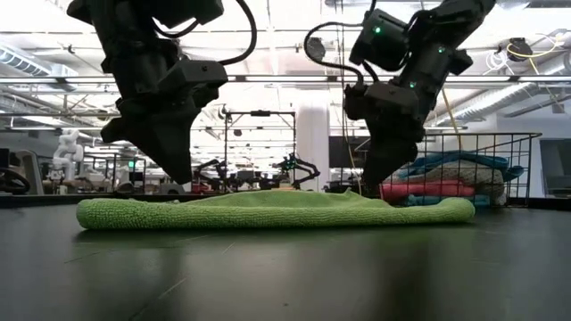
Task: Fold microfiber towels
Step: Fold the green towel
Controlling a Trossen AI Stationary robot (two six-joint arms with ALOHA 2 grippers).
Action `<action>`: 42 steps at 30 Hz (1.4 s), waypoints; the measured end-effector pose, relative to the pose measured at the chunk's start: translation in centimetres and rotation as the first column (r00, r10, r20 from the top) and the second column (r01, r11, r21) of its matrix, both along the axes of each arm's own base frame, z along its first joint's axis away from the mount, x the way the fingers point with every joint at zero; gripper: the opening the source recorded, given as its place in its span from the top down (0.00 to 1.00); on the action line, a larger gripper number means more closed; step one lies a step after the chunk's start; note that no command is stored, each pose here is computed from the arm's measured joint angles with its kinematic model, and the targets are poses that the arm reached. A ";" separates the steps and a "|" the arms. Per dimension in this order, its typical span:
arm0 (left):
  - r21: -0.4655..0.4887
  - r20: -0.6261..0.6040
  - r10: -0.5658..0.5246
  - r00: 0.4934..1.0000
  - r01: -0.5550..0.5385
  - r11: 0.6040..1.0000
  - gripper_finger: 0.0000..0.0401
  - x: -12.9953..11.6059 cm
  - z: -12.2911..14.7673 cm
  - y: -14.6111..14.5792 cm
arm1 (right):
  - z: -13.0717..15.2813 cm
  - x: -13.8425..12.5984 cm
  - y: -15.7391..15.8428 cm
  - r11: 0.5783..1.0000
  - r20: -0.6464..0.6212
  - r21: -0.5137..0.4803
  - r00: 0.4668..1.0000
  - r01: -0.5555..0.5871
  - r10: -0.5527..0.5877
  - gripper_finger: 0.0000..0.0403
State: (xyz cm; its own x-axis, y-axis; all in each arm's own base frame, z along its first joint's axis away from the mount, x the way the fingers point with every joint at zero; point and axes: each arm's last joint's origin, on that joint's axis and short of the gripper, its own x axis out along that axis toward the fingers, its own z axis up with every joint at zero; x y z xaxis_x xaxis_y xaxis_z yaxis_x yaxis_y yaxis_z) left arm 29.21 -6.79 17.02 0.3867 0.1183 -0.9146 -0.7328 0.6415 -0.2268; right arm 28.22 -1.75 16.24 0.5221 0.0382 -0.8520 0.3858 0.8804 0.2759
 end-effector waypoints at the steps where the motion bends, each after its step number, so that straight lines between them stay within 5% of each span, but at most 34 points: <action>1: 0.001 0.001 0.001 1.000 -0.001 1.000 0.94 0.0 0.0 0.1 | -0.2 0.1 -0.2 1.000 -0.005 -0.007 1.000 -0.004 0.004 0.66; 22: 0.003 0.008 0.030 1.000 -0.030 1.000 0.94 0.1 0.0 0.5 | -0.9 0.4 -3.8 0.996 0.023 -0.075 0.999 0.049 -0.047 0.65; 33: -0.006 0.017 0.065 0.998 -0.065 0.998 0.94 0.2 0.1 0.5 | -3.4 1.5 -3.8 0.999 0.010 0.003 0.999 0.035 -0.035 0.65; 42: -0.009 0.021 0.069 0.997 -0.069 0.998 0.94 0.2 0.1 0.5 | -1.4 1.0 -3.4 0.998 0.055 0.024 0.997 0.050 -0.051 0.87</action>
State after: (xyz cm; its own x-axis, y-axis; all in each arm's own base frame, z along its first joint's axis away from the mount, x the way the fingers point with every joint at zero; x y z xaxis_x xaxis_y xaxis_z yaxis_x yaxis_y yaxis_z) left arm 29.40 -6.33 17.09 0.3973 0.1383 -0.9072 -0.7704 0.5875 -0.2478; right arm 29.25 -5.16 14.79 0.5701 0.0297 -0.8211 0.4132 0.8534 0.3178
